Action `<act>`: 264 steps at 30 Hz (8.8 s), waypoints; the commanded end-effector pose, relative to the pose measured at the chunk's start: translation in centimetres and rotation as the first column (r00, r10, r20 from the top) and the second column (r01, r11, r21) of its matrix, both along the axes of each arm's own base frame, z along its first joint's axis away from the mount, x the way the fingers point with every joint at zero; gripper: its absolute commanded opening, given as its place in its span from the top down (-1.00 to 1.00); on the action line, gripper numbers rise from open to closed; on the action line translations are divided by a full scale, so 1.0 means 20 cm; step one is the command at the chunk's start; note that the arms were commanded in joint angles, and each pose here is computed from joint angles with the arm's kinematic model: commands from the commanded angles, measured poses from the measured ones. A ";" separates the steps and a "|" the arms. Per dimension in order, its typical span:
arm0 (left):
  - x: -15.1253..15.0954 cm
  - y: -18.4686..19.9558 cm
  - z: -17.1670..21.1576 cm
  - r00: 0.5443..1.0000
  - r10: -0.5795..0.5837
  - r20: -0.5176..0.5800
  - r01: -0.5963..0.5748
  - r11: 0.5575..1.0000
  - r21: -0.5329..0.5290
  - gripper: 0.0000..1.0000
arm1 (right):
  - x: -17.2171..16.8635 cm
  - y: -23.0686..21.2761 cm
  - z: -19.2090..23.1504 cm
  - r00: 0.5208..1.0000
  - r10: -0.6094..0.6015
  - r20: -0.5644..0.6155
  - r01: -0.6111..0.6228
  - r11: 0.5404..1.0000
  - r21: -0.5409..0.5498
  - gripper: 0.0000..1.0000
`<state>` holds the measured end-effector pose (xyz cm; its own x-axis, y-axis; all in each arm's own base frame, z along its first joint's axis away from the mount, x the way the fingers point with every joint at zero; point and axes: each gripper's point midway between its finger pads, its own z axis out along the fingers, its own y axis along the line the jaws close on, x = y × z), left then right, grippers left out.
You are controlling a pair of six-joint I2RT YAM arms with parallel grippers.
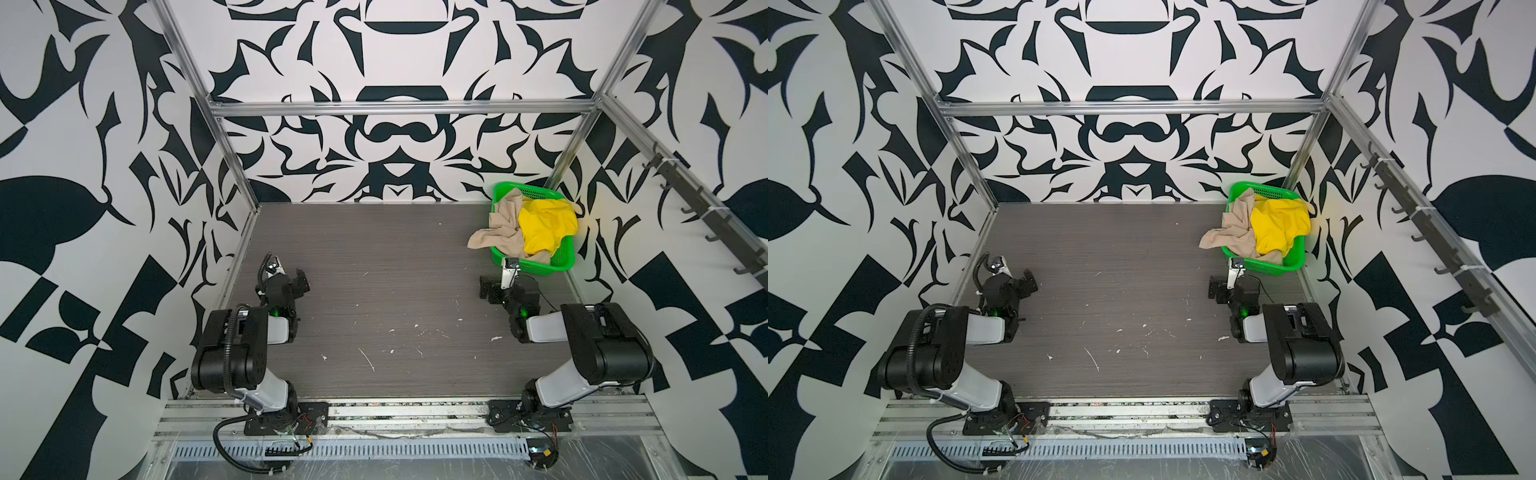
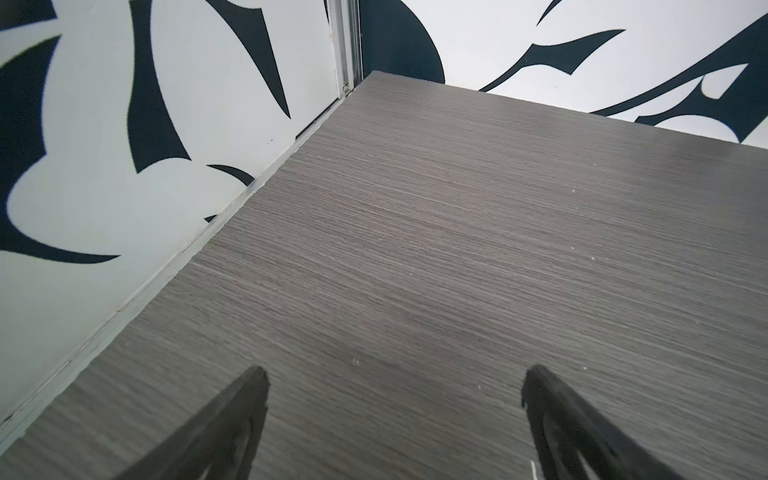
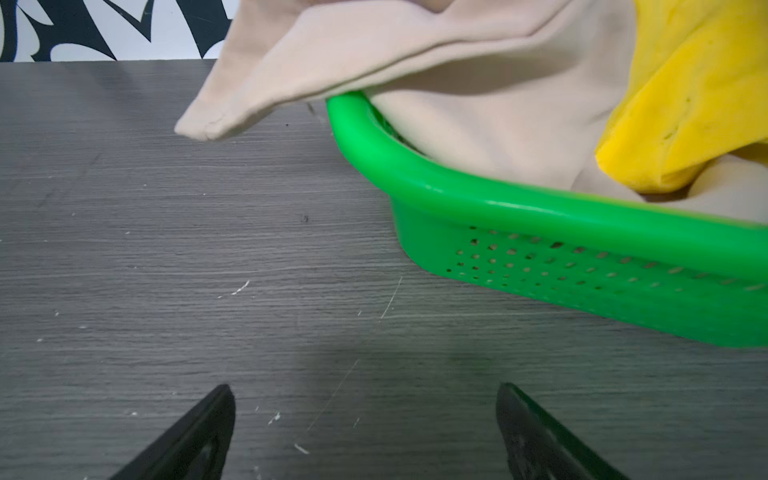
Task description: Fold and stack the shorts
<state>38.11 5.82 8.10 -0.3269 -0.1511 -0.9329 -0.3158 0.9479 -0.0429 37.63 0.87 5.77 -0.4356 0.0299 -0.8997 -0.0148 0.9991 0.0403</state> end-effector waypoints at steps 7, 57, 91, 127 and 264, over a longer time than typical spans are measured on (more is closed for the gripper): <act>0.02 0.00 0.05 0.999 0.001 0.037 -0.001 1.000 -0.008 -0.99 | 0.05 0.00 0.10 0.998 -0.002 0.066 0.003 1.000 -0.012 -1.00; -0.02 -0.85 0.79 0.866 -0.491 -0.094 0.459 0.855 -0.242 -0.72 | 0.09 -0.44 0.87 0.934 -0.250 -0.256 0.320 0.903 0.287 -1.00; 0.13 -1.02 0.60 0.819 -0.554 -0.149 0.485 0.807 -0.336 -0.74 | 0.78 -0.89 0.62 0.923 -0.326 -0.204 0.384 0.760 0.524 0.62; 0.08 -1.06 0.77 0.802 -0.594 -0.066 0.551 0.778 -0.301 -0.72 | 0.79 -0.70 1.66 0.860 -0.456 0.230 0.474 0.880 -0.027 1.00; -0.10 -0.80 0.94 0.912 -0.396 -0.104 0.371 0.907 -0.200 -0.77 | 0.72 -0.33 0.89 0.844 -0.349 -0.408 0.190 0.904 -0.382 -0.49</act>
